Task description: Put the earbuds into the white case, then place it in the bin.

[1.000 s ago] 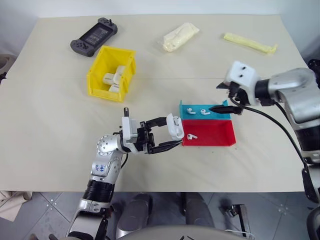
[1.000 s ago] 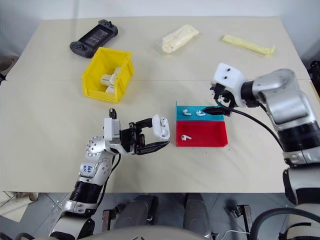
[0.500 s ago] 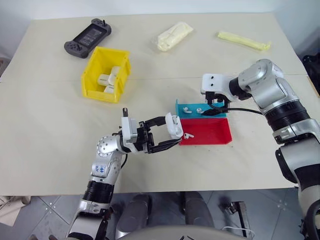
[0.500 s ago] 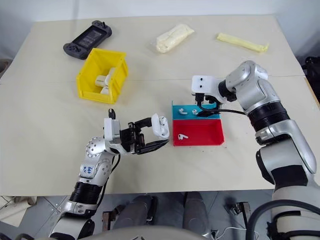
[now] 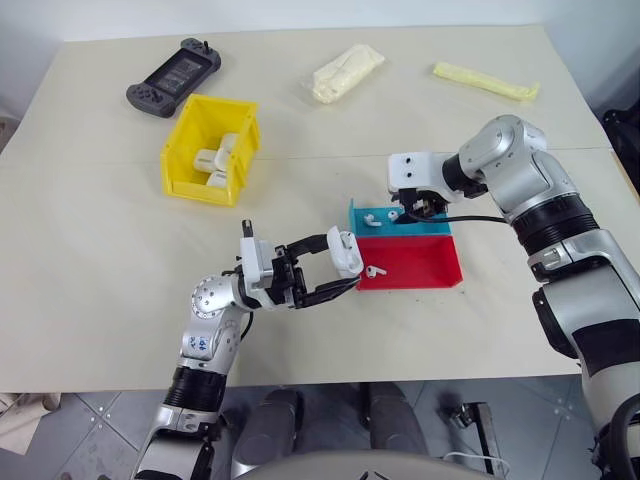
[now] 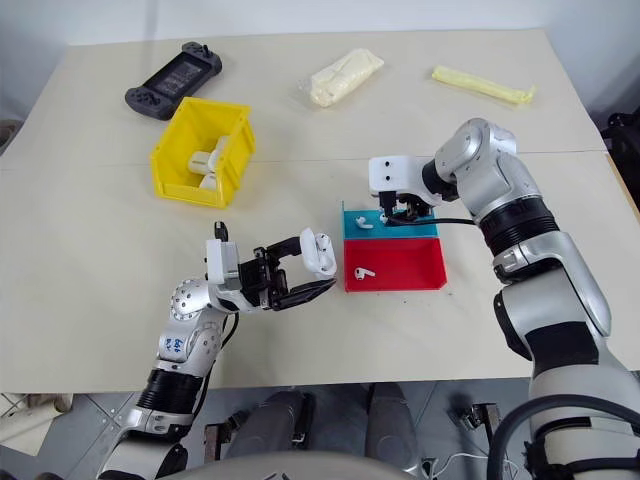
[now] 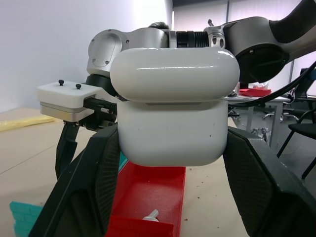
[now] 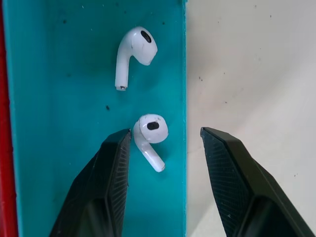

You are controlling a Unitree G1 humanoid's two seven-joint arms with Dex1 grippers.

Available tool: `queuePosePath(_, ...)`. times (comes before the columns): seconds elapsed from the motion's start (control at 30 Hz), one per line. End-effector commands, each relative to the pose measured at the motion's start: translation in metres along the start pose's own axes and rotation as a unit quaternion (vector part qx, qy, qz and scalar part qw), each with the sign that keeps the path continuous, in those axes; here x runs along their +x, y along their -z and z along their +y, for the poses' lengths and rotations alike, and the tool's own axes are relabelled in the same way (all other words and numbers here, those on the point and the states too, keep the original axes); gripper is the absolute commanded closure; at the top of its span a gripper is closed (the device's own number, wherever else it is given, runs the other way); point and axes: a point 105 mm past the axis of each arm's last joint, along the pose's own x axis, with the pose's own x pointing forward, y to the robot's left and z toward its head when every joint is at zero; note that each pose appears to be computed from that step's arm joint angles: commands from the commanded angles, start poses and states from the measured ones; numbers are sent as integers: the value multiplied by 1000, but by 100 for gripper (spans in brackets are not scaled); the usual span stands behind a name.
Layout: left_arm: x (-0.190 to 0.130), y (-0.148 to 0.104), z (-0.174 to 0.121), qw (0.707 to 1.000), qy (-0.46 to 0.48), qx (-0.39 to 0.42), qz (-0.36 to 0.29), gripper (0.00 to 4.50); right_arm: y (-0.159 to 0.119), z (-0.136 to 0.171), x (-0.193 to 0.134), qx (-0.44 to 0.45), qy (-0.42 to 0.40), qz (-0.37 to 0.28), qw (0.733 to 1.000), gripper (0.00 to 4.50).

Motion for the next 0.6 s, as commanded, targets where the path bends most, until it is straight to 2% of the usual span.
queuePosePath(0.03, 1, -12, -2, 1000, 4, 28, -10, 174, -6, 4, 4, -20, -19, -2, 1000, 219)
queuePosePath(0.6, -2, -14, -1, 999, -8, 36, -6, 174, 3, 6, 7, -43, -35, 25, 998, 219)
